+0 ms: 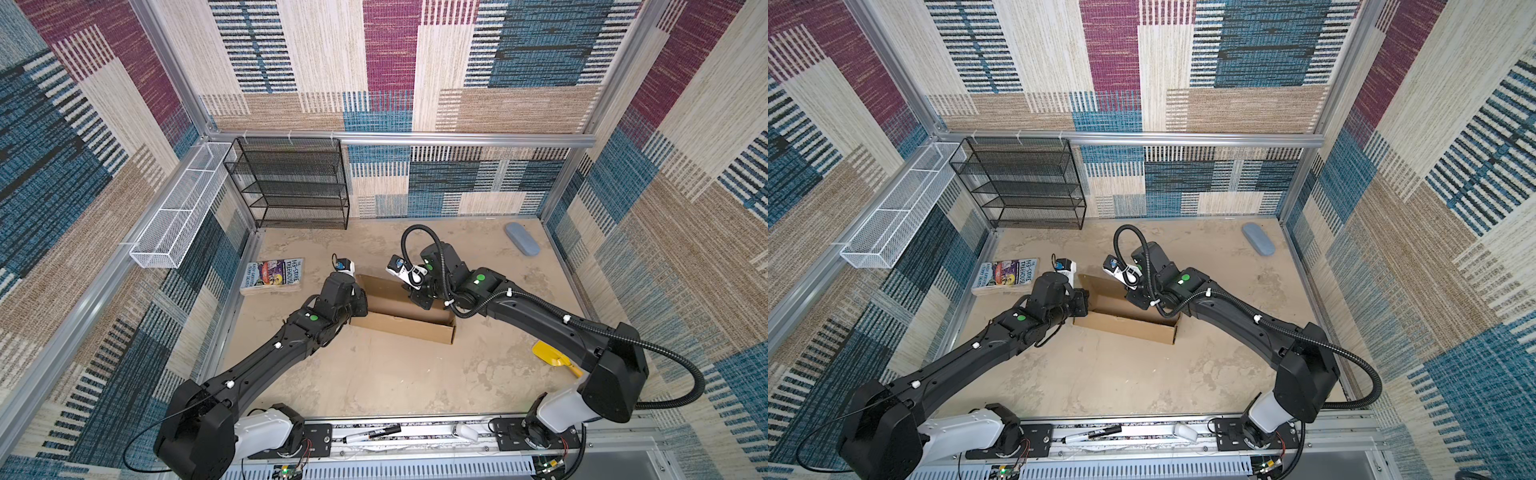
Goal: Fold the paper box
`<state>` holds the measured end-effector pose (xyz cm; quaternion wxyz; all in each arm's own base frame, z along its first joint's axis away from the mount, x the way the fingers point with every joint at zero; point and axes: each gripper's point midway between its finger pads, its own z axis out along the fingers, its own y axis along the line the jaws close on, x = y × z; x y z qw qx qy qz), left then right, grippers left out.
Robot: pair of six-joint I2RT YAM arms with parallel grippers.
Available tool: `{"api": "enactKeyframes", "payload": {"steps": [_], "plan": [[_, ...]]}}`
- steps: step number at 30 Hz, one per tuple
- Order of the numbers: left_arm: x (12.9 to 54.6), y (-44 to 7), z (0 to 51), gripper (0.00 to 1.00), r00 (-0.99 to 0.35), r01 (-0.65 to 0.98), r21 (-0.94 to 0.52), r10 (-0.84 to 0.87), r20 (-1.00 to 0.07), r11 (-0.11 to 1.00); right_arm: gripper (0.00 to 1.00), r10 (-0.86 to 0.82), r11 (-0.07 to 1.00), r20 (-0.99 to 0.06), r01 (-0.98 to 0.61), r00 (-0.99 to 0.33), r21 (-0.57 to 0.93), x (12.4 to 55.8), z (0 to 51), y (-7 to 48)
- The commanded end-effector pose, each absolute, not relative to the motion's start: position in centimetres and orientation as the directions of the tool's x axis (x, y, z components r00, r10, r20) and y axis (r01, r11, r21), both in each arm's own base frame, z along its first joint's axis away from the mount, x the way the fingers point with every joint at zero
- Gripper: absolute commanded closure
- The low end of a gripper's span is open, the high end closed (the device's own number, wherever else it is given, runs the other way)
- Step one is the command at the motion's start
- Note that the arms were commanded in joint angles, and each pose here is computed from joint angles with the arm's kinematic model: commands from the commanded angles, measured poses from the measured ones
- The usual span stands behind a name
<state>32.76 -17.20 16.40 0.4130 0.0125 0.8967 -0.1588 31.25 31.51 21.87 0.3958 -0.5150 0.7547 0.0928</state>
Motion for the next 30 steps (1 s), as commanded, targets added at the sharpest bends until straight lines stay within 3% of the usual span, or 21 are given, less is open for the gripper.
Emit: {"api": "enactKeyframes", "payload": {"steps": [1, 30], "plan": [[33.0, -17.1, 16.9, 0.76, -0.645, 0.145, -0.281, -0.125, -0.754, 0.949, 0.84, -0.684, 0.472, -0.713, -0.839, -0.153, -0.273, 31.5, 22.5, 31.7], [31.0, -15.0, 16.8, 0.64, -0.644, 0.104, -0.251, -0.127, -0.754, 0.962, 0.85, -0.694, 0.437, -0.707, -0.862, -0.140, -0.258, 29.9, 21.8, 33.6]]}}
